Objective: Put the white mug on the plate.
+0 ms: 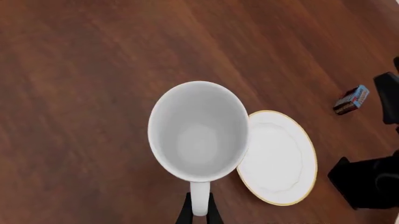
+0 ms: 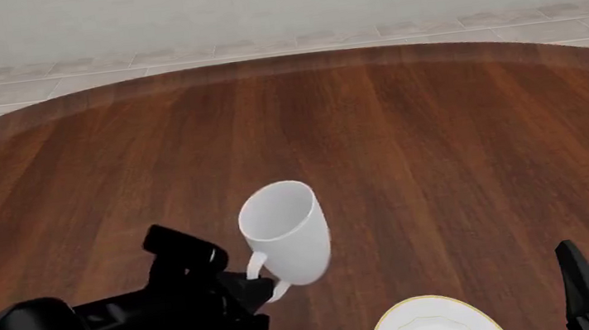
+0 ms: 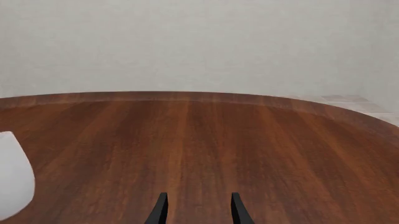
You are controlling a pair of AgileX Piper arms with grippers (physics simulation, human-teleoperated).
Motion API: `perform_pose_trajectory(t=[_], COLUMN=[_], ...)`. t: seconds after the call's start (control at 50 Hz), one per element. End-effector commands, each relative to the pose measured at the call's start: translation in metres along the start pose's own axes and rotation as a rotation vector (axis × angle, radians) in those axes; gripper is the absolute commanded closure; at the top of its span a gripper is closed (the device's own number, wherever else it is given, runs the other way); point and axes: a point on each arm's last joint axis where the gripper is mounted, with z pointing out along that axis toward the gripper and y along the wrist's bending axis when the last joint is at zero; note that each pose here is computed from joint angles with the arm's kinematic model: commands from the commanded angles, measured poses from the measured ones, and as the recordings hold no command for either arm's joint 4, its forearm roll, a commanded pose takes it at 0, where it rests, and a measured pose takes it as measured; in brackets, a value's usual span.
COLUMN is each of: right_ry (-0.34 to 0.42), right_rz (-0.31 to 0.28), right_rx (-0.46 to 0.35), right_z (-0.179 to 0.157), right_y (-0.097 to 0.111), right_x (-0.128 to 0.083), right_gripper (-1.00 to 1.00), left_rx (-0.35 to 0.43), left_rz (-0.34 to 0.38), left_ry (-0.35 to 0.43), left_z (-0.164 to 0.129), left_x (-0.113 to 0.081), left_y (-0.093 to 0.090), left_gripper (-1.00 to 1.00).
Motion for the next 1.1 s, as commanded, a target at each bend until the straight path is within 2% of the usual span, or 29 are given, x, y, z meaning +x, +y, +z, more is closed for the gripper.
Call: perform_pose_trajectory(t=[0.02,0.08,0.38,0.82,1.1], right_ry=[0.0,0.0,0.0,0.0,0.0], right_rz=[-0.001,-0.001,-0.002,-0.001,-0.002], right_rx=[0.0,0.0,0.001,0.0,0.0], right_z=[0.0,0.0,0.0,0.0,0.0], right_y=[0.0,0.0,0.0,0.0,0.0], right_x=[0.0,0.0,0.0,0.0,0.0], right_gripper=[-1.0,-1.0,-1.0,-1.0,-1.0], left_rx=[0.029,0.049,0.065,0.124,0.147], left_rz=[0.037,0.047,0.075,0.141,0.163], left_ry=[0.006,0.017,0.015,0.075,0.085], left_z=[0.006,0.01,0.013,0.039,0.046], left_x=[-0.004,-0.003,-0.01,0.005,0.005], left_y=[-0.011,-0.018,-0.025,-0.048,-0.059], left_gripper=[1.0,1.0,1.0,1.0,1.0])
